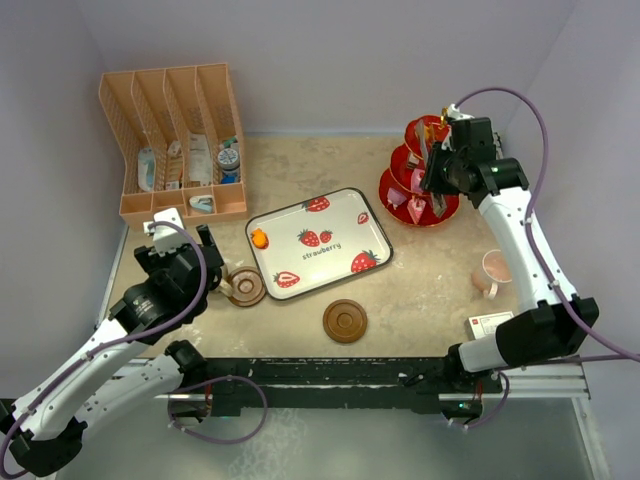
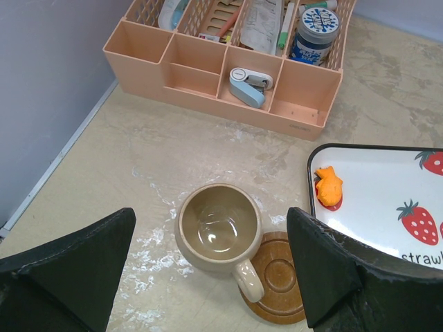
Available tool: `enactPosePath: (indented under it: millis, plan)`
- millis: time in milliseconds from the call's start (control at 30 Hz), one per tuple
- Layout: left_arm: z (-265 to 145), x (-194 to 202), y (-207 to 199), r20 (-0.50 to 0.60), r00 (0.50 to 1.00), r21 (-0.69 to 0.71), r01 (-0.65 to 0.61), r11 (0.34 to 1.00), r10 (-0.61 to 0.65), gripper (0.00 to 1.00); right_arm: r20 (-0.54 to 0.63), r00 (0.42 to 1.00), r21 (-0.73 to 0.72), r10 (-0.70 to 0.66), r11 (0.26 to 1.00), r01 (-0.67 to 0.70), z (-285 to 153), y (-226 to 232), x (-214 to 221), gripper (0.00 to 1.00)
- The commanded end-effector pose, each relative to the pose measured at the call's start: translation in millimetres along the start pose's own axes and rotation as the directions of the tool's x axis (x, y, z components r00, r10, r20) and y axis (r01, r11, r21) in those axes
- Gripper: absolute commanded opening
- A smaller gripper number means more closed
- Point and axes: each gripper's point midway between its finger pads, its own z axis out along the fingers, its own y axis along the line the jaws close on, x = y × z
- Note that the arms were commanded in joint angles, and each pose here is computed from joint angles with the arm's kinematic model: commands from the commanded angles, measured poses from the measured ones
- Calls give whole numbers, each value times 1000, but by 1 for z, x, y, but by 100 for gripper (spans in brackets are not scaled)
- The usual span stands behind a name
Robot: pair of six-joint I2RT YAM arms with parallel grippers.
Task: Serve the afternoon tea
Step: Place the desert on the desert table.
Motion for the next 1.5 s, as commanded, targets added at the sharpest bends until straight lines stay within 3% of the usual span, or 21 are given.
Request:
enactPosePath:
  millis: [0,1200,1467]
  plan:
    - [-1,-10,-3,19,999,5,27,1000,-27,88,66,998,-17,-12,1000,13,-4,3,-18,29]
    - [0,-8,-5,11,1000,12,19,1000,-19,88,57,998,33,-30,999,28,-12,-8,-14,42]
    - [-1,-8,-5,11,1000,14,20,1000,-20,88,87,996,-32,-35,999,37,-29,3,-22,42]
